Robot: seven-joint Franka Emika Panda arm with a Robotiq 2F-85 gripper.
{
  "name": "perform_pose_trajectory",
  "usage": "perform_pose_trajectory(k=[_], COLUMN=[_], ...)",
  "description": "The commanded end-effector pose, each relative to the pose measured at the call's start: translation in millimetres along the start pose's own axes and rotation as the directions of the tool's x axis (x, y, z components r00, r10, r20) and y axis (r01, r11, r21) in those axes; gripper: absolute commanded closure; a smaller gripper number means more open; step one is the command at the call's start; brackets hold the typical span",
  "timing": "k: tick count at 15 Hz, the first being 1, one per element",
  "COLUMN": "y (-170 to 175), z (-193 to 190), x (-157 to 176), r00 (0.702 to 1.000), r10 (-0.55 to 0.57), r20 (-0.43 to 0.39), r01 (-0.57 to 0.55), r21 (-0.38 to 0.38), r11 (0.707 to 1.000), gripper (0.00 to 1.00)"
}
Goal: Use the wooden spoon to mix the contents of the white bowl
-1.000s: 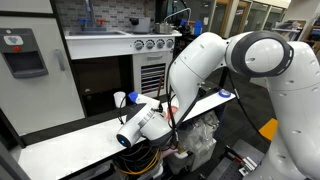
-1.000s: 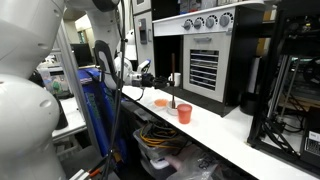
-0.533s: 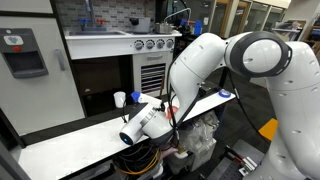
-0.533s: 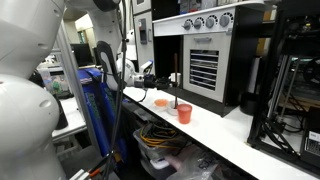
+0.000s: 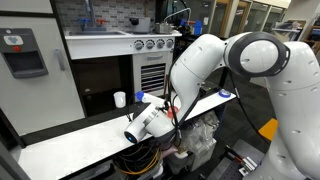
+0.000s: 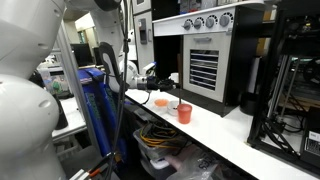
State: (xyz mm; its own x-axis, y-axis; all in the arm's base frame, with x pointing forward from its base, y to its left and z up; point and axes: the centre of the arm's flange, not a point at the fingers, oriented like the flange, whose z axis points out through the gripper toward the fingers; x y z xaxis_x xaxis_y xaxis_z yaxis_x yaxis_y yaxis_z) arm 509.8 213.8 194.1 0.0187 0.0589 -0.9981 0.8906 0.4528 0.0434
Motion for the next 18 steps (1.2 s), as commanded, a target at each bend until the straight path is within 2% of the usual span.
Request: perform_pose_trajectory(k=[1,18], y=[-8,3], z=[2,-31], x=[14,12], r00=[0.999,0.996], r10=[-0.027,0.008], r20=[-0.031,-0.086], r01=[0.027,-0.01], r21=[-0.001,-0.025], r11=[1.0,1.0], gripper=[0.97,0.97])
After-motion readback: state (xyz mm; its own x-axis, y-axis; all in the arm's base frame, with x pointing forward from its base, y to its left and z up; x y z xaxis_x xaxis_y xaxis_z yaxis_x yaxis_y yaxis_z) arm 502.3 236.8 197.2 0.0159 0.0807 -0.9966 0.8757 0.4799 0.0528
